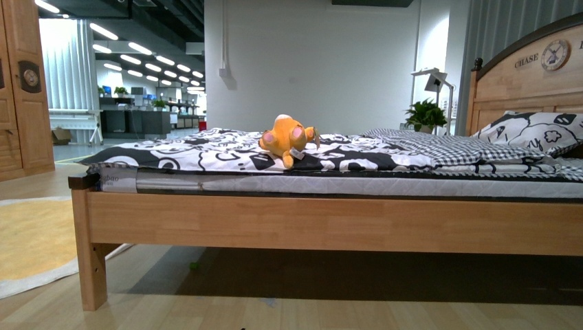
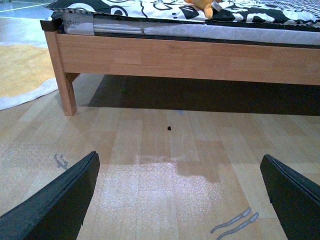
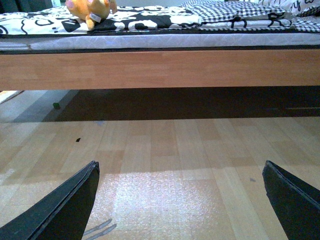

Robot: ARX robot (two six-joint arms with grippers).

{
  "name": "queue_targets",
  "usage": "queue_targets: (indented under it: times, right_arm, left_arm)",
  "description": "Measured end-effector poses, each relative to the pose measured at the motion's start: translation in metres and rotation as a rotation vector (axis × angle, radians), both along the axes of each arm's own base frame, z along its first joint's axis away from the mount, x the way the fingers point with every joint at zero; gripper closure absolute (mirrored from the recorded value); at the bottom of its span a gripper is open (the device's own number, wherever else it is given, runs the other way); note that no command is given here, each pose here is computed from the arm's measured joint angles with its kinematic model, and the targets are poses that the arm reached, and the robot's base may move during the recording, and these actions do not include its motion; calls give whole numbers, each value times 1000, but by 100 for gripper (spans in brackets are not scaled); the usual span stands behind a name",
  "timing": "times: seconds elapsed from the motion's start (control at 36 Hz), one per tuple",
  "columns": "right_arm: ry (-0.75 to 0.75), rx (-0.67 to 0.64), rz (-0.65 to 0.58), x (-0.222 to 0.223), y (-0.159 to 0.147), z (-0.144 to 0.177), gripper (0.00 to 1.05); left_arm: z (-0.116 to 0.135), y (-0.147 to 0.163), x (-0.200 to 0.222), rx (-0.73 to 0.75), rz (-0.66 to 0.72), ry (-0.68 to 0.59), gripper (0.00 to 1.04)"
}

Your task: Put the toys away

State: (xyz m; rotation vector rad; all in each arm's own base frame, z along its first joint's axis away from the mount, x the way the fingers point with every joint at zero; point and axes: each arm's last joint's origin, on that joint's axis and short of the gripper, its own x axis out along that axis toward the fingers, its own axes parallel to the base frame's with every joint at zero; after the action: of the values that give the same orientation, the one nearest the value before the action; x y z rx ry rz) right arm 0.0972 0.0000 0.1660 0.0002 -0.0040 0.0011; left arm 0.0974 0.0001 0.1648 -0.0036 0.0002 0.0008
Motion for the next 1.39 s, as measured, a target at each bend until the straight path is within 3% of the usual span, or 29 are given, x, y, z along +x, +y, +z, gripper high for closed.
queue_targets:
  times: [1.39]
  right_arm:
    - [-1,0,0,0,0,0,6]
  left_arm:
    - [0,0,0,0,0,-1,6]
